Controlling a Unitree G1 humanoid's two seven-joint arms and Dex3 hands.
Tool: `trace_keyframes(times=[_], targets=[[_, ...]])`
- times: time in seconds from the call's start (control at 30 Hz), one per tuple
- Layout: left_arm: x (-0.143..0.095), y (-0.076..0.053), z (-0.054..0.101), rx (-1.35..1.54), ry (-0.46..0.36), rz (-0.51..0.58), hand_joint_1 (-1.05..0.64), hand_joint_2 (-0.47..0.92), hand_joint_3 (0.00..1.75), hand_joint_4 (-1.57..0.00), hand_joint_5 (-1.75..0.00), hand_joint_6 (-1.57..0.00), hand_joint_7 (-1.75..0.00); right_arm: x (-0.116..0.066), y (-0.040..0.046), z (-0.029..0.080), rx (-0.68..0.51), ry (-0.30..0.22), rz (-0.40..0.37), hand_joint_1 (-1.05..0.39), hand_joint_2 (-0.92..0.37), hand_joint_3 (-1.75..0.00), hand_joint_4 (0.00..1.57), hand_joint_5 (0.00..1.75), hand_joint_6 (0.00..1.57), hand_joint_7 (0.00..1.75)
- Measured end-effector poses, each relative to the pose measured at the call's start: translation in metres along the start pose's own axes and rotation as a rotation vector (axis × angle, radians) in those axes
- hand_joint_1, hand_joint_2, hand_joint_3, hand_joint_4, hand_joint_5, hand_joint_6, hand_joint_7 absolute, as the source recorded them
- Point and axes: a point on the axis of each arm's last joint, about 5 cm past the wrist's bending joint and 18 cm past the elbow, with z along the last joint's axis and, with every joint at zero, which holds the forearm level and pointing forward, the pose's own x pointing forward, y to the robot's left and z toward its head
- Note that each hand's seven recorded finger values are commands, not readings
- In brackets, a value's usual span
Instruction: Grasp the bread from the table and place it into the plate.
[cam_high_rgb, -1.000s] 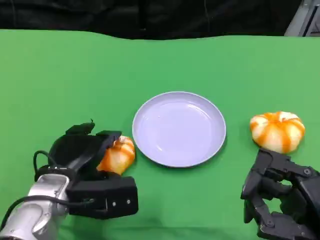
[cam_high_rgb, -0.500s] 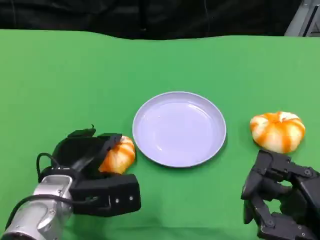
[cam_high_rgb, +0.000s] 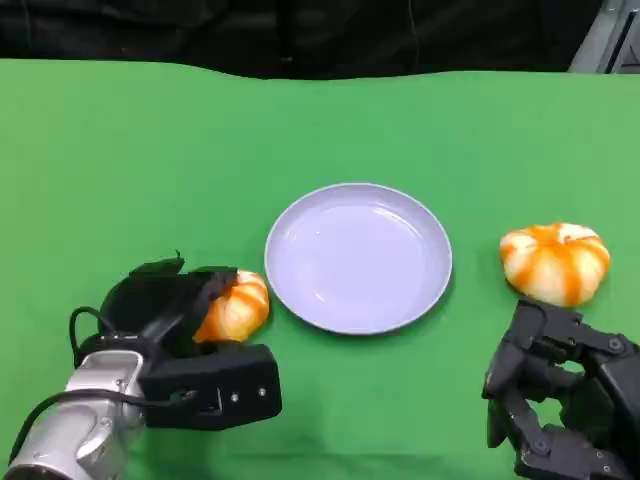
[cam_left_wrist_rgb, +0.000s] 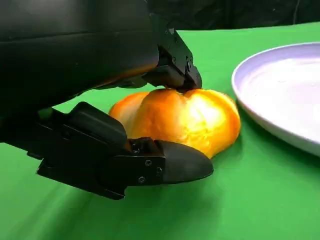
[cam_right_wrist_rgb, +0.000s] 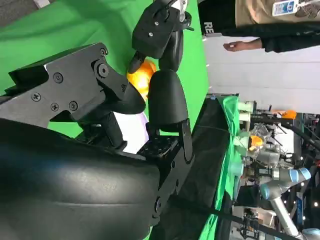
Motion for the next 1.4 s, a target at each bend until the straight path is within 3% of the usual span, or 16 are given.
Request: trace_keyframes(times=[0.37,0.5,0.6,0.7,0.97,1.0,1.03,1.07,1.13,1.27,1.4], targets=[[0.002,0.008,0.004,-0.013,0.058,-0.096,-0.83,0.92,0.51,-0.45,-0.07,-0.53,-0.03,0.0,0.0001,0.0,-0.001,0.002,-0.003,-0.04,-0.67,-1.06,0.75,1.75,0.66,1.54],[0.003,0.011,0.004,-0.005,0.056,-0.118,-0.77,0.92,0.54,-0.7,-0.08,-0.7,-0.04,0.0,0.0001,0.0,-0.001,0.003,-0.002,-0.03,-0.66,-1.07,0.76,1.75,0.66,1.54],[0.003,0.013,0.002,0.009,0.039,-0.116,-0.77,0.92,0.56,-0.75,-0.08,-0.73,-0.04,0.0,0.0001,0.0,-0.001,0.003,-0.001,-0.03,-0.66,-1.07,0.76,1.75,0.66,1.54],[0.003,0.014,0.002,0.011,0.03,-0.111,-0.64,0.92,0.57,-0.84,-0.07,-0.81,-0.05,0.0,0.0001,0.0,-0.002,0.002,-0.001,-0.04,-0.65,-1.07,0.76,1.75,0.66,1.54],[0.003,0.014,0.002,0.005,0.016,-0.08,-0.6,0.92,0.57,-0.88,-0.05,-0.84,-0.04,0.0,0.0001,0.001,-0.006,-0.003,-0.001,-0.04,-0.65,-1.07,0.75,1.75,0.66,1.54],[0.003,0.014,0.002,0.004,0.016,-0.08,-0.32,0.87,0.49,-0.94,-0.64,-0.89,-0.5,0.0,0.0001,0.001,-0.006,-0.003,-0.001,-0.04,-0.65,-1.07,0.76,1.75,0.66,1.54],[0.002,0.013,0.002,-0.006,0.01,-0.052,-0.15,0.85,0.41,-0.81,-1.29,-0.69,-1.22,0.0,0.0001,0.001,-0.006,-0.004,-0.001,-0.04,-0.66,-1.08,0.76,1.75,0.66,1.55],[0.002,0.011,0.002,-0.03,-0.006,0.006,-0.09,0.85,0.38,-0.77,-1.51,-0.62,-1.46,0.0,0.0001,0.001,-0.005,-0.004,-0.002,-0.04,-0.65,-1.08,0.76,1.75,0.66,1.55],[0.001,0.007,0.005,-0.071,-0.045,0.119,-0.04,0.85,0.35,-0.74,-1.7,-0.56,-1.68,0.0,0.0004,0.001,-0.002,-0.005,-0.002,-0.04,-0.65,-1.08,0.76,1.75,0.67,1.55],[0.001,0.003,0.005,-0.098,-0.067,0.172,-0.11,0.9,0.39,-0.74,-1.74,-0.51,-1.74,0.0,0.0006,0.001,0.0,-0.005,-0.003,-0.04,-0.65,-1.08,0.76,1.75,0.66,1.54],[0.004,0.02,0.007,-0.164,-0.089,0.27,-0.13,0.9,0.41,-0.75,-1.75,-0.51,-1.75,0.0,0.0005,0.001,0.001,-0.003,-0.003,-0.04,-0.65,-1.08,0.75,1.75,0.66,1.54]])
